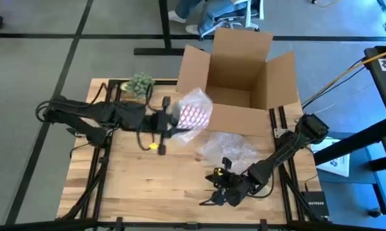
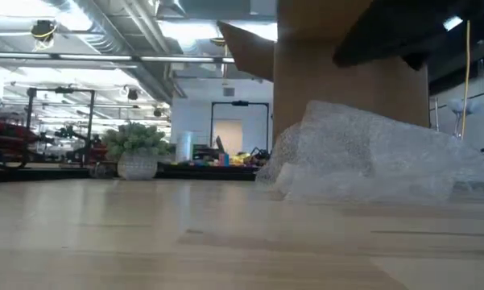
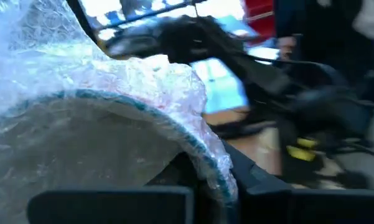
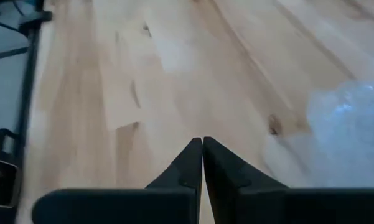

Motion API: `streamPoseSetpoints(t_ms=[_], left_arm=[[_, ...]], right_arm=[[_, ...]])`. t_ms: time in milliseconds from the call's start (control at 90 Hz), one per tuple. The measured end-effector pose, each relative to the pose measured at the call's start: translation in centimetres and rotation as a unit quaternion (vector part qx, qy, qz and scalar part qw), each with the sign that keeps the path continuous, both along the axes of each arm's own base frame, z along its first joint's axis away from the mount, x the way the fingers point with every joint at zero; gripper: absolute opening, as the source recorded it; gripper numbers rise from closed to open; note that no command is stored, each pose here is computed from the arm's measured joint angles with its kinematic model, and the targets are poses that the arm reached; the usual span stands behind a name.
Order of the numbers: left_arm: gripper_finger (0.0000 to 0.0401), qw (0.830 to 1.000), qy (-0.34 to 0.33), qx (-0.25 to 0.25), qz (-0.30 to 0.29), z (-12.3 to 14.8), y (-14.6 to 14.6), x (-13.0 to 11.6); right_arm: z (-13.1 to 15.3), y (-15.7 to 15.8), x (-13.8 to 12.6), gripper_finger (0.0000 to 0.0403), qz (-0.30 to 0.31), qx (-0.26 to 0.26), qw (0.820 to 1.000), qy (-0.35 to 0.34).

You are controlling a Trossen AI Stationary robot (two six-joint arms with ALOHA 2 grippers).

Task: Wrap mug
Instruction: Put the wrapped red patterned mug into the cardboard box

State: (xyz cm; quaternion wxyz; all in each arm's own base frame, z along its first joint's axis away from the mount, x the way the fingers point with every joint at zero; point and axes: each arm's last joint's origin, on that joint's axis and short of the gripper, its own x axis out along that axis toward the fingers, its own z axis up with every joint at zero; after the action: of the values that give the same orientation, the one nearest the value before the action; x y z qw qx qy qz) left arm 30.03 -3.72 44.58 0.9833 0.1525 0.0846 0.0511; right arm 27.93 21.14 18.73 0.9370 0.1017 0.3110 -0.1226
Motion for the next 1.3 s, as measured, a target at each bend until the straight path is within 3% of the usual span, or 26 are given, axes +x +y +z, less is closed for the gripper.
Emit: streamPoseSetpoints(t_ms=[233, 456, 567, 667, 967, 1178, 1300], left_arm=[[0.0010, 0.996, 0.007, 0.048, 0.072, -0.8, 6.6, 5.5], [0.0010, 0.994, -0.048, 0.062, 0.074, -2.0, 13.1, 10.7], [0.0010, 0.990, -0.062, 0.084, 0.097, -4.1, 15.7, 12.9], [0.0010, 0.991, -0.026, 0.071, 0.106, -7.2, 17.5, 14.7], [0.0010, 0.991, 0.065, 0.050, 0.102, -13.7, 20.0, 17.0], [0.0013, 0.988, 0.122, 0.039, 0.089, -14.9, 19.9, 16.9], [0.0023, 0.989, 0.123, 0.025, 0.080, -15.1, 19.8, 16.9]], right_arm=[[0.2, -0.2, 0.1, 0.0001, -0.022, -0.040, 0.999, -0.024], [0.2, -0.4, 0.0, 0.0001, -0.034, -0.061, 0.997, -0.028], [0.0, -0.3, 0.1, 0.0001, -0.040, -0.054, 0.997, -0.030], [-0.9, 0.1, 0.1, 0.0001, -0.050, -0.029, 0.998, -0.026], [-3.9, 1.6, 0.3, 0.0001, -0.040, 0.032, 0.999, 0.007], [-3.9, 1.6, 0.4, 0.0001, -0.040, 0.034, 0.999, 0.005], [-3.8, 1.5, 0.4, 0.0001, -0.041, 0.027, 0.999, 0.002]])
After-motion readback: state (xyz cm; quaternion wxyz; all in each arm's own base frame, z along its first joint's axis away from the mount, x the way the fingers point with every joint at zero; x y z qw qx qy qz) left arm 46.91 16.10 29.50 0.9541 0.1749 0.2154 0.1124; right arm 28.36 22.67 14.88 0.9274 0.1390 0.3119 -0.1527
